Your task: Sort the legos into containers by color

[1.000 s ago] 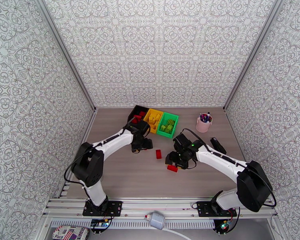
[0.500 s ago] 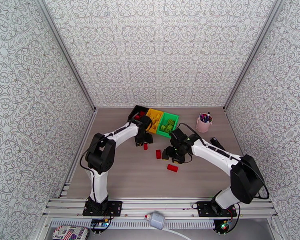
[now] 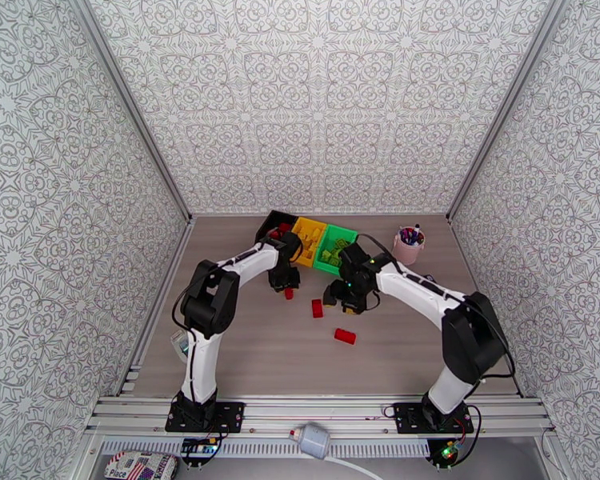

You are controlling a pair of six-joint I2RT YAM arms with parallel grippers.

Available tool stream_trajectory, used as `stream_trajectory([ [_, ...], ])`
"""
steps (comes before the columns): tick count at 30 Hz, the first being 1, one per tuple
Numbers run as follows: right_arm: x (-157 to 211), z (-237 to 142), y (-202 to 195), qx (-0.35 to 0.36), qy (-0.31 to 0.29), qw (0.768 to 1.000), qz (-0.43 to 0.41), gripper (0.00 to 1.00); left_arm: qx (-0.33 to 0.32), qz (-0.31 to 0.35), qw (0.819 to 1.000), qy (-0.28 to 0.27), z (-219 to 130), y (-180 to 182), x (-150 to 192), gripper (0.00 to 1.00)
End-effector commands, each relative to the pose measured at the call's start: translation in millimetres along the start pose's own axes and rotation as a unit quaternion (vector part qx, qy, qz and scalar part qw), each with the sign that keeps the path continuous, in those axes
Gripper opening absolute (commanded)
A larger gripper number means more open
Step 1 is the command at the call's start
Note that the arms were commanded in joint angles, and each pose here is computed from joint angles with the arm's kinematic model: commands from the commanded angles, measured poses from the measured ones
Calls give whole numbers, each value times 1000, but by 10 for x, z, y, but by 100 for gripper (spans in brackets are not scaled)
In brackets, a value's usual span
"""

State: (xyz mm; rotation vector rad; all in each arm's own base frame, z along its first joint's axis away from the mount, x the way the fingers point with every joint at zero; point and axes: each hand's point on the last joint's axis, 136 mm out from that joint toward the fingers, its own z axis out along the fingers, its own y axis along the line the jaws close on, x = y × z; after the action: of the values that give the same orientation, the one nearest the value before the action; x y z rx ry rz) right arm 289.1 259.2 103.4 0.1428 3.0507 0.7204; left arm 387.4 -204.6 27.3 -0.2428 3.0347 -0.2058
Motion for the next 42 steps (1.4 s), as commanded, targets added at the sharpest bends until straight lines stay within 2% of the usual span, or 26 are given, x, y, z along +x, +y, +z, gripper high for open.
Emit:
stream_trajectory([
  [1,-137,-65,202,-22,4,999,-22,63,27,4,999,-43,-446,-50,-170,29],
  [6,-402,-80,435,-38,2,998,-41,63,39,-17,996,-78,-734,99,-441,29],
  [12,-776,-170,618,-48,-6,998,-48,63,61,-33,989,-134,-1026,245,-988,28],
  [18,-1110,-282,592,-54,-19,998,-36,63,85,-29,982,-167,-1189,260,-1602,29],
  [20,-1183,-329,565,-55,-24,998,-30,63,83,-27,983,-164,-1086,281,-1764,30],
  [23,-1274,-398,486,-55,-32,998,-19,63,94,-33,982,-159,-965,315,-1970,38],
  [24,-1294,-412,453,-54,-34,998,-14,63,97,-37,982,-160,-951,328,-2032,43],
  [26,-1319,-447,406,-53,-38,998,-8,63,101,-45,981,-162,-922,370,-2117,60],
  [30,-1303,-467,347,-50,-38,998,-2,63,124,-32,977,-169,-959,281,-2148,70],
  [36,-1237,-481,305,-46,-34,998,-4,63,113,-10,979,-172,-1065,171,-1905,70],
  [42,-1059,-526,178,-33,-36,999,0,63,105,-6,980,-169,-1192,55,-1465,72],
])
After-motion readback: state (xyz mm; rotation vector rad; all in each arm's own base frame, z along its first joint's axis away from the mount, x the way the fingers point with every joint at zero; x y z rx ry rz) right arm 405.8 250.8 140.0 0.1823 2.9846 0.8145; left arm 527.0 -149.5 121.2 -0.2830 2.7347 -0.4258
